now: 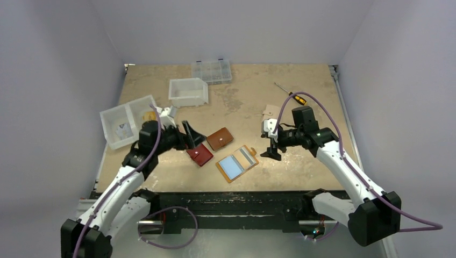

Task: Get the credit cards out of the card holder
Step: Remove the credit card from the card holder.

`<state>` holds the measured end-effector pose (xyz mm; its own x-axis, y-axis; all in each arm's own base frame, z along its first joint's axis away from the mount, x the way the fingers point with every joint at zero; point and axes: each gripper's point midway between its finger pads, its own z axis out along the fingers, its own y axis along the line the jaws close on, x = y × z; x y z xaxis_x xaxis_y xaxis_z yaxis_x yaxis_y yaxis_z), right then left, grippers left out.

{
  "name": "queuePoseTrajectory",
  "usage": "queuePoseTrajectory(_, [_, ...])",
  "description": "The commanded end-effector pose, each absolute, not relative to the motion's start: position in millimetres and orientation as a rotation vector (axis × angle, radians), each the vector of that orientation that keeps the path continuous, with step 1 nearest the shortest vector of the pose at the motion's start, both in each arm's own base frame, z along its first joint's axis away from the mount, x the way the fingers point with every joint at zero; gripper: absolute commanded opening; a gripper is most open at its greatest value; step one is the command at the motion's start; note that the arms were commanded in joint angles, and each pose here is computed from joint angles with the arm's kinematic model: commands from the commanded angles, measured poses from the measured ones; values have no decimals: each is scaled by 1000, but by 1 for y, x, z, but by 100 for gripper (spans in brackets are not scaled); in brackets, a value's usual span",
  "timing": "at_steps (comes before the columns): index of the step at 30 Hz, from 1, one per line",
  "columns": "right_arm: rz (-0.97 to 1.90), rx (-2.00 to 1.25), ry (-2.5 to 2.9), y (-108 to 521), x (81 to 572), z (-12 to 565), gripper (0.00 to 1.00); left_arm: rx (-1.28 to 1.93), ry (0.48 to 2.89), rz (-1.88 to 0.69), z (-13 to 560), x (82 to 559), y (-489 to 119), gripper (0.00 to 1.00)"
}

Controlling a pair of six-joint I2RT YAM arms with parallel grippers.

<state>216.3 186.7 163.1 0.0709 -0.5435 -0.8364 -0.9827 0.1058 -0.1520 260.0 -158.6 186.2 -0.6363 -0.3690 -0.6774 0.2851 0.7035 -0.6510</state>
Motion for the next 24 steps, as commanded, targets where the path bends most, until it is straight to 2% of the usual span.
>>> queuePoseTrajectory(1, [673, -1552, 1595, 183, 220, 157, 78, -59, 2053, -988, 175, 235, -190, 85])
queuePoseTrajectory(16, [639, -1557, 1657, 176, 228, 146, 78, 131, 2168, -779, 134, 184, -294, 84])
queuePoseTrajectory(24, [622, -1521, 1700, 174, 234, 142, 78, 100, 2162, -748, 120, 175, -324, 84])
